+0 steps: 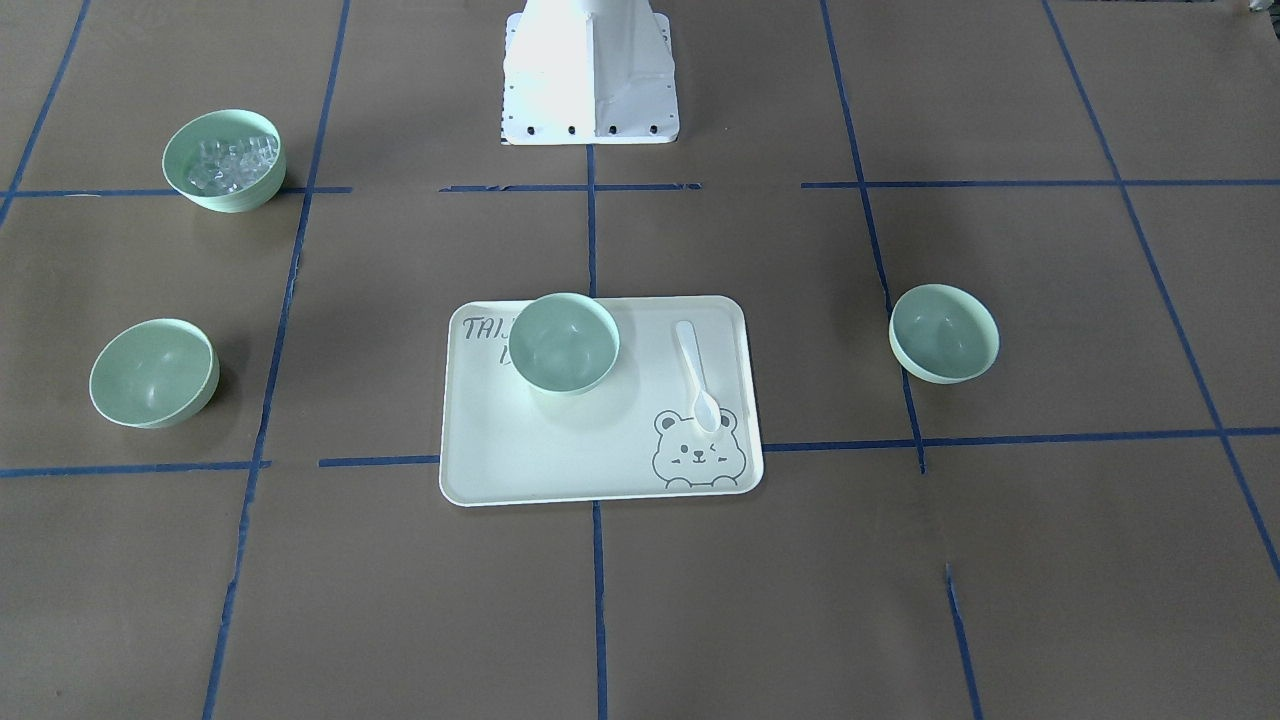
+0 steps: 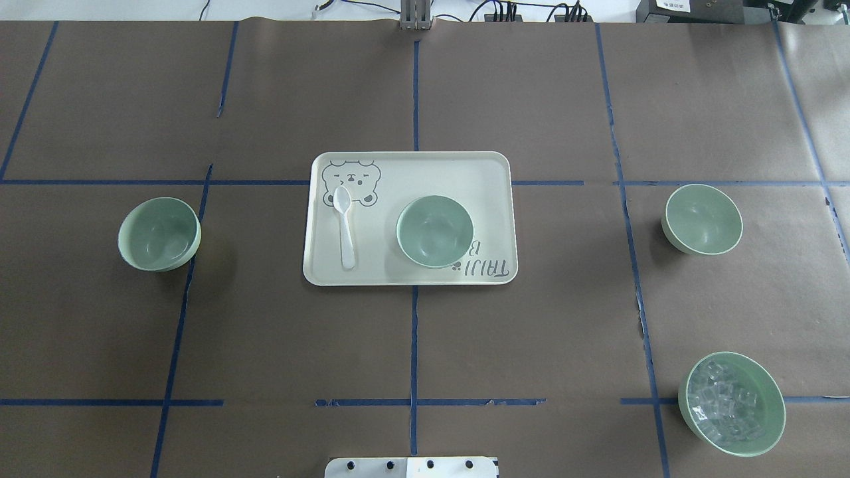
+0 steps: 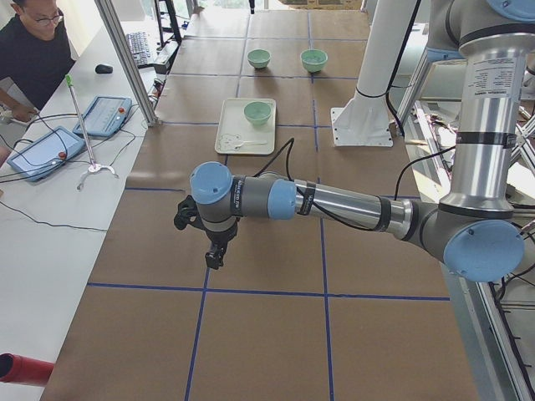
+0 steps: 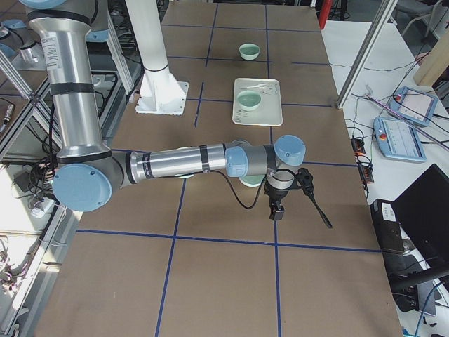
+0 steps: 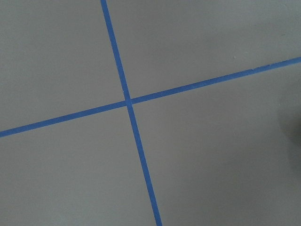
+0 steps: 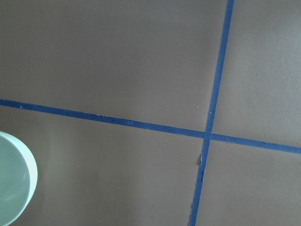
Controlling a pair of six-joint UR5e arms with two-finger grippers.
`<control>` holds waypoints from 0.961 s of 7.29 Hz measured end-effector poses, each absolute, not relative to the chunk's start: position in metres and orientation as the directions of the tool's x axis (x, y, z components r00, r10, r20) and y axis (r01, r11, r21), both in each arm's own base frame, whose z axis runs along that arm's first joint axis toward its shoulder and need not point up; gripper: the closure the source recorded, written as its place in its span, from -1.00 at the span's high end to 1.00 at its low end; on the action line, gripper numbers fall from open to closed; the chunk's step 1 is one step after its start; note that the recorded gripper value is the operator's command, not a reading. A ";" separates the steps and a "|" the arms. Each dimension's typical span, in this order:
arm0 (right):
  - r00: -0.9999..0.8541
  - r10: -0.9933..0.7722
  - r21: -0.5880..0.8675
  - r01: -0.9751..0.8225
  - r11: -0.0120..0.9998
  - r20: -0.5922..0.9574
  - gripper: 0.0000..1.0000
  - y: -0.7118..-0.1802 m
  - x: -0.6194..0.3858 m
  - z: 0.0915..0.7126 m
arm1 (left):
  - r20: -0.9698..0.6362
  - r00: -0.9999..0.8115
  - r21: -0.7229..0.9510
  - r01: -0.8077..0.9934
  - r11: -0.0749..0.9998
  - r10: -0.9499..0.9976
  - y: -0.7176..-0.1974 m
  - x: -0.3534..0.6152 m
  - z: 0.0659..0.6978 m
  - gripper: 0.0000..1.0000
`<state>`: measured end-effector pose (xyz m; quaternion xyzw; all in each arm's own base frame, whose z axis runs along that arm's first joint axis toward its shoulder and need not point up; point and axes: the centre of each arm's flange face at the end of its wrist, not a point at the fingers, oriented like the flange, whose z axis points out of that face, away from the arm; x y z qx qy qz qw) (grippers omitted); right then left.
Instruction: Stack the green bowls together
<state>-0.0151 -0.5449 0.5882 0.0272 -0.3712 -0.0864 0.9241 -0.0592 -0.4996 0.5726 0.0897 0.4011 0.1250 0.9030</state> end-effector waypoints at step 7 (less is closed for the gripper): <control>0.665 -0.006 0.030 -0.026 0.999 0.746 0.55 -0.500 -0.197 0.576 | -0.734 0.566 0.353 -0.153 0.923 0.375 -0.490 -0.041 0.570 1.00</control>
